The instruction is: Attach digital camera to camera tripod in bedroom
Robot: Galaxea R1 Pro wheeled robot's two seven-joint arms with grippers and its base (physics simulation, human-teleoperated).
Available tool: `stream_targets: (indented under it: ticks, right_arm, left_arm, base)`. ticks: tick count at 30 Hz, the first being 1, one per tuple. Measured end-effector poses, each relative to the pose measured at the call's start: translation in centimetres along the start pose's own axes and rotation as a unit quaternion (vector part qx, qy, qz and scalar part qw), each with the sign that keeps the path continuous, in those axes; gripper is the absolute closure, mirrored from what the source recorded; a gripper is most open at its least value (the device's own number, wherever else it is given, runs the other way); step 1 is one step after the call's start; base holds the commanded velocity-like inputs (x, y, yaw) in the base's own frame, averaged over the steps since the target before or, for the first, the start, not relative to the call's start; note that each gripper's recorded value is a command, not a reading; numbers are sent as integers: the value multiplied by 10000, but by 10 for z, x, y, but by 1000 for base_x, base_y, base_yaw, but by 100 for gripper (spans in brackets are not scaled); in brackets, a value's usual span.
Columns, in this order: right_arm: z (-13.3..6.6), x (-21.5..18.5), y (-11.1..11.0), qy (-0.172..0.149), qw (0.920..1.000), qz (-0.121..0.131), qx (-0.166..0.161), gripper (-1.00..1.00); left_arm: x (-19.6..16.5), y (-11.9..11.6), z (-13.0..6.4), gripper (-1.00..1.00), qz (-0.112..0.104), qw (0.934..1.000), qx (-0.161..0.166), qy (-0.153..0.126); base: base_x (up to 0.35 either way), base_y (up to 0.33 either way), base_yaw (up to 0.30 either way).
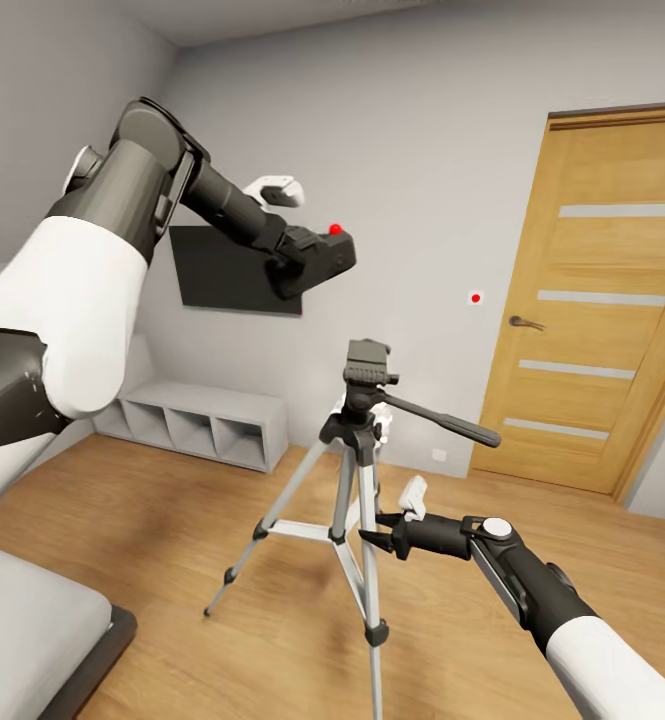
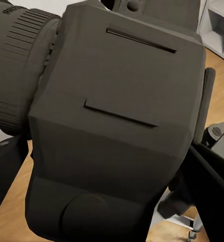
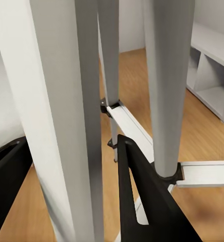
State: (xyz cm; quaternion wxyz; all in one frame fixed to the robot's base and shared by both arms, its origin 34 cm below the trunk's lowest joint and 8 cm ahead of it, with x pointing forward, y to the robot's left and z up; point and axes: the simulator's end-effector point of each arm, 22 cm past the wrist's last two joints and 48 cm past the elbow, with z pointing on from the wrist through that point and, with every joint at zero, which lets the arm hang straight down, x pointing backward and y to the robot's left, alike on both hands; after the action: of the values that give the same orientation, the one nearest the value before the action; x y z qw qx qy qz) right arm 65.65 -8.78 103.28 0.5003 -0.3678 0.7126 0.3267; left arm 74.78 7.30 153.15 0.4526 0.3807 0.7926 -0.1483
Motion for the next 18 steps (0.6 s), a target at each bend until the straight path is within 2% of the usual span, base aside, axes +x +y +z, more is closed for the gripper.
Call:
stream_targets:
  ticks: [3,8,18]
  right_arm:
    - [0,2,0,37,10000,32,3,100]
    - [0,7,1,165,9997,196,-5,100]
    - [1,9,2,197,9996,215,-23,100]
  left_arm:
    - [1,-1,1,100,28,10000,-15,34]
    - [6,-5,9,100,191,9995,-114,238]
    - [5,-12,15,100,266,9992,-87,285]
  base:
    - [0,0,0]
    - [0,0,0]
    - [0,0,0]
